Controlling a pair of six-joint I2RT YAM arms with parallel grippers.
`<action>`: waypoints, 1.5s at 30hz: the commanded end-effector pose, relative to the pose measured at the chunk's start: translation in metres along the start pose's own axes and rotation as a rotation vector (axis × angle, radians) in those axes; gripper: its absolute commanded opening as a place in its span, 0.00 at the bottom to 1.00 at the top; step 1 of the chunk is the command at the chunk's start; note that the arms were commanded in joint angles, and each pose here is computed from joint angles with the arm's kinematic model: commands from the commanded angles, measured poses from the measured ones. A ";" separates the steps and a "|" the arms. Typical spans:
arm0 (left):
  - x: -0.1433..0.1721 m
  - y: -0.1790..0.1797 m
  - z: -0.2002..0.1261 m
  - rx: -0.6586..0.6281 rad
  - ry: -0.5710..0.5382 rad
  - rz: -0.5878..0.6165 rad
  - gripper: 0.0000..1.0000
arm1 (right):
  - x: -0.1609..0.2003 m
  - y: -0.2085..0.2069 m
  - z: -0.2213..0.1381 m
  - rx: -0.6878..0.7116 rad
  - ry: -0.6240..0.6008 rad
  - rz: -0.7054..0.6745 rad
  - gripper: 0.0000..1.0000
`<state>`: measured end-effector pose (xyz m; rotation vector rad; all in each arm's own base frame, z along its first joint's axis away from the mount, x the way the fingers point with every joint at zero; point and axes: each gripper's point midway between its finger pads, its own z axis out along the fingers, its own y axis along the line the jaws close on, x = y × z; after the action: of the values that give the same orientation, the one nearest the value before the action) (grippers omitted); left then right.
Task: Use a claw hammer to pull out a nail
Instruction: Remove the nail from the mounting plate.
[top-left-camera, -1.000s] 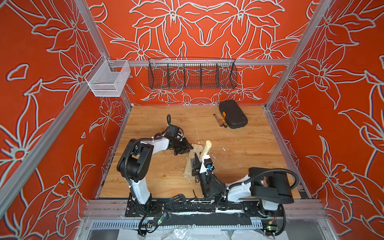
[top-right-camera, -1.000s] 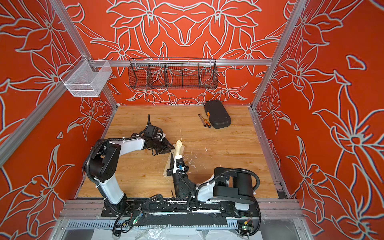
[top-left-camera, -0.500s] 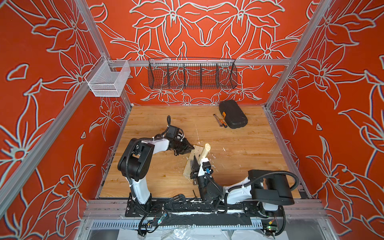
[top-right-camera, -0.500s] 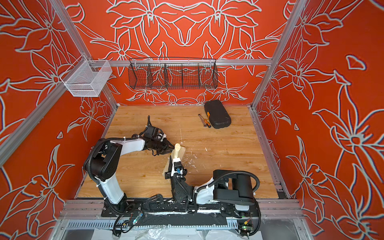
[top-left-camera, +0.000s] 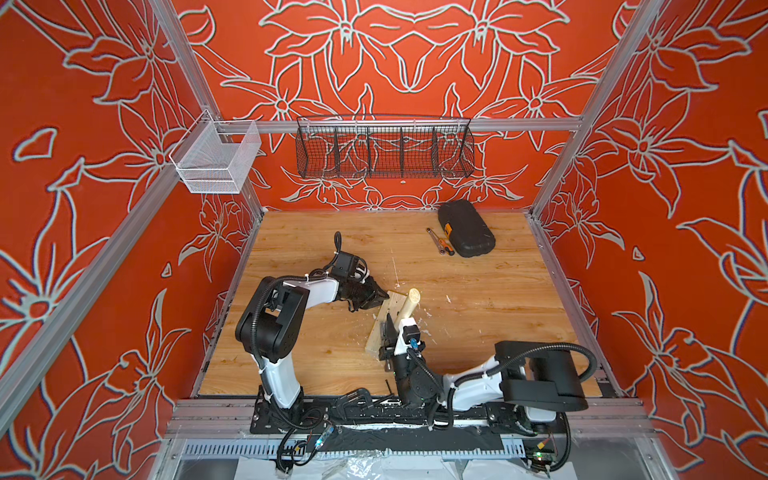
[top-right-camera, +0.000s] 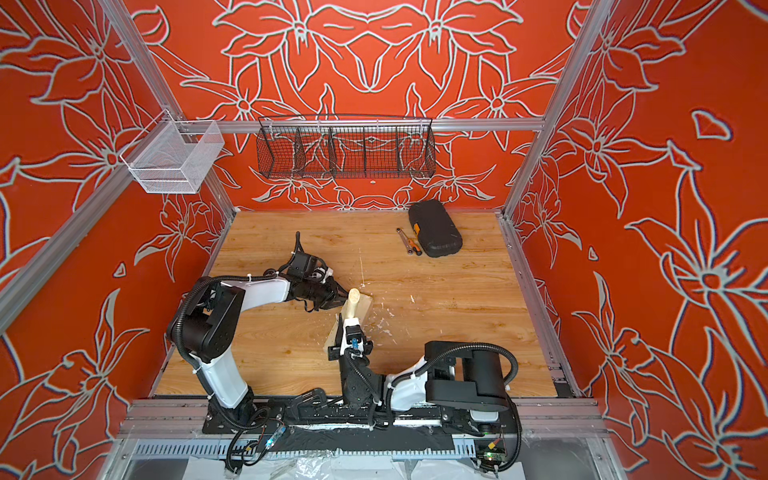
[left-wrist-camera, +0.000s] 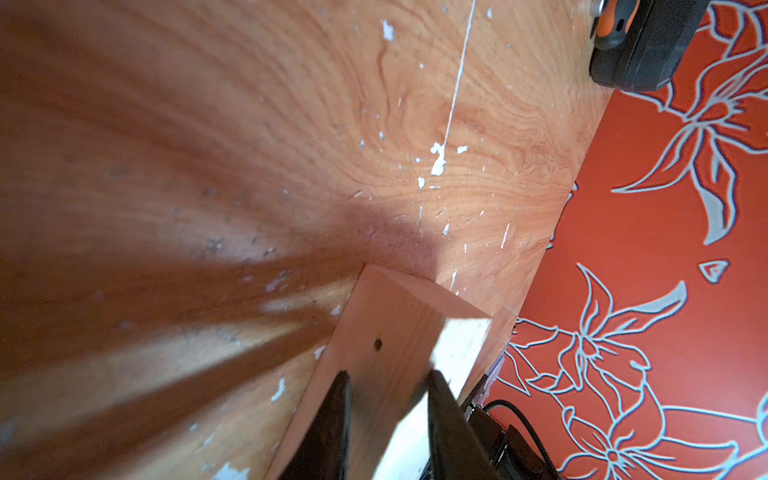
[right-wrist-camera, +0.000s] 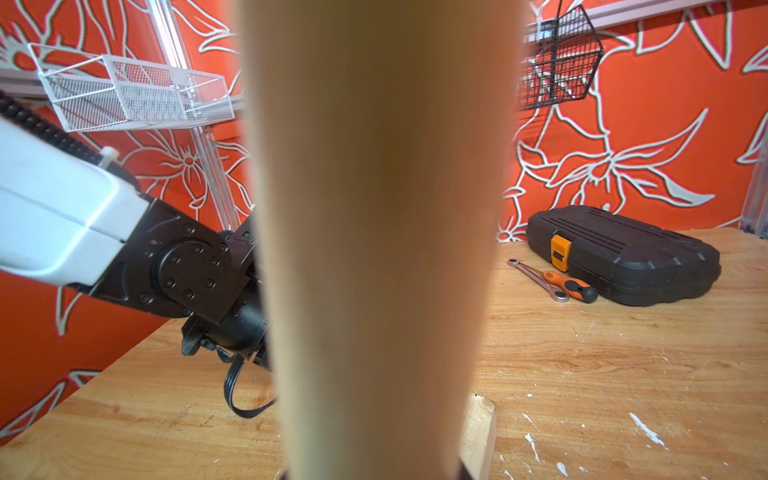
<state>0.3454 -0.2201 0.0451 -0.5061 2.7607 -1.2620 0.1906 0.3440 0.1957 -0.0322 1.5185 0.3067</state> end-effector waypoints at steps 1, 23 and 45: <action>0.021 0.057 0.007 -0.209 0.024 -0.118 0.29 | 0.063 -0.009 -0.007 -0.081 0.112 -0.429 0.00; 0.034 0.026 0.000 -0.172 0.000 -0.079 0.29 | 0.017 -0.058 0.078 -0.063 0.185 -0.463 0.00; -0.005 -0.032 0.000 -0.194 -0.057 0.064 0.34 | -0.010 -0.080 0.101 0.012 0.215 -0.358 0.00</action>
<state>0.3584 -0.2433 0.0779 -0.4677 2.7934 -1.0404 0.3020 0.2917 0.1852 -0.3814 1.6974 0.0210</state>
